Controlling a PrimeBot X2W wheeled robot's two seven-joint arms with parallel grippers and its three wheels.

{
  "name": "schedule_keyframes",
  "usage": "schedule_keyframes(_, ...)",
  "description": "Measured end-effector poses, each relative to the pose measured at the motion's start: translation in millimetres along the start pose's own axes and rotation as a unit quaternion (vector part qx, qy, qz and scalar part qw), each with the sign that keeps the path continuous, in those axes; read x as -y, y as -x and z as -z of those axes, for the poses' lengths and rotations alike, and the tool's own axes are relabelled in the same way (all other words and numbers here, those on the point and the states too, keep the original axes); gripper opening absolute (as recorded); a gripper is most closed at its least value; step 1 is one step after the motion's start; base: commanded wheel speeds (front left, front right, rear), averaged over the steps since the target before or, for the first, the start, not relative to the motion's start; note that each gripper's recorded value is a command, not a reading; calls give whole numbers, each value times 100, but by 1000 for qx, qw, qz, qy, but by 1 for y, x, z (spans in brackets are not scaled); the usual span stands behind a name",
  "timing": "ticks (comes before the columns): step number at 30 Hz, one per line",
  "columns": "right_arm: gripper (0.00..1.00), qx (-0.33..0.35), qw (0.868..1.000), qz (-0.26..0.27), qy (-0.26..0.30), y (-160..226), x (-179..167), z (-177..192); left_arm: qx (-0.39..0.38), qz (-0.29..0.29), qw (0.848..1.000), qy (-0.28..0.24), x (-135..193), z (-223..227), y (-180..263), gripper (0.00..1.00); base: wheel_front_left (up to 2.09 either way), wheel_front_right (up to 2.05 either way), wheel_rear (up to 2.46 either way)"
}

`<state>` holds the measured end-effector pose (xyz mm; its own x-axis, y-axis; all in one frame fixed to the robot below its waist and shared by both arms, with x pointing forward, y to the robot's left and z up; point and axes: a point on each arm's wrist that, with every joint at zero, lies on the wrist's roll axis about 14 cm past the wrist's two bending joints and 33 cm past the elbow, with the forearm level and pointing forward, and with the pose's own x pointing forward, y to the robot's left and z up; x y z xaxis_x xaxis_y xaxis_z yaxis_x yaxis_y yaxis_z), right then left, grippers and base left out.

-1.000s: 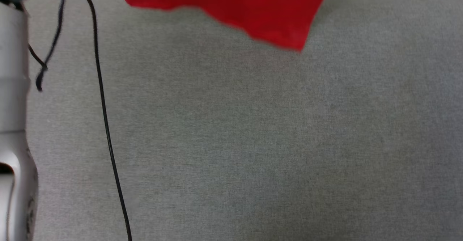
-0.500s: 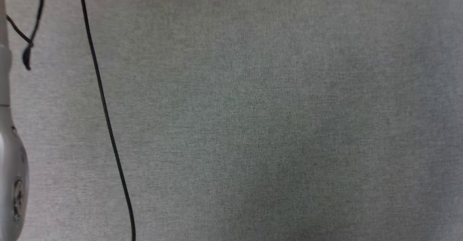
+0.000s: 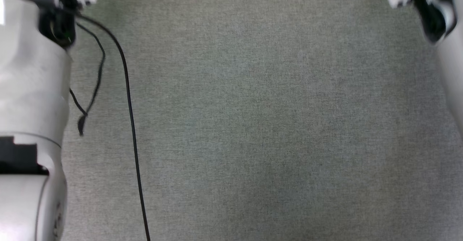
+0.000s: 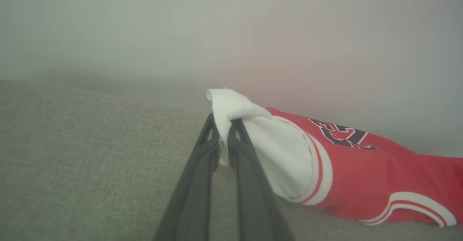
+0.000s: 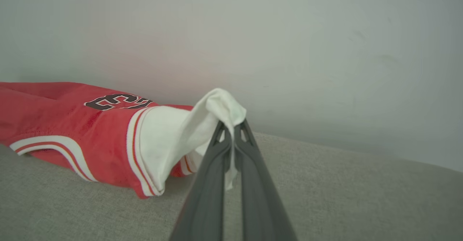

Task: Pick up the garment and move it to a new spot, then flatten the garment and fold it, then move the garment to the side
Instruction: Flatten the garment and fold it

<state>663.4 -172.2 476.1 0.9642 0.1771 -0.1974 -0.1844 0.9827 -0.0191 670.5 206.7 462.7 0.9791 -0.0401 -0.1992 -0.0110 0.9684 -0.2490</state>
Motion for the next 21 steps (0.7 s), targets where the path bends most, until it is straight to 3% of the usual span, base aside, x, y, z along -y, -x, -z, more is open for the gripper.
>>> schedule_keyframes(8, 0, -13, 999, 2, -34, 49, 2, 42, -4, -25, 999, 21, -21, 32, 52, 0, 0, 0, 0)
schedule_keyframes(21, 0, -13, 998, 11, -64, 156, 7, 55, 41, -29, 999, 18, -36, 23, 153, 0, 0, 0, 0)
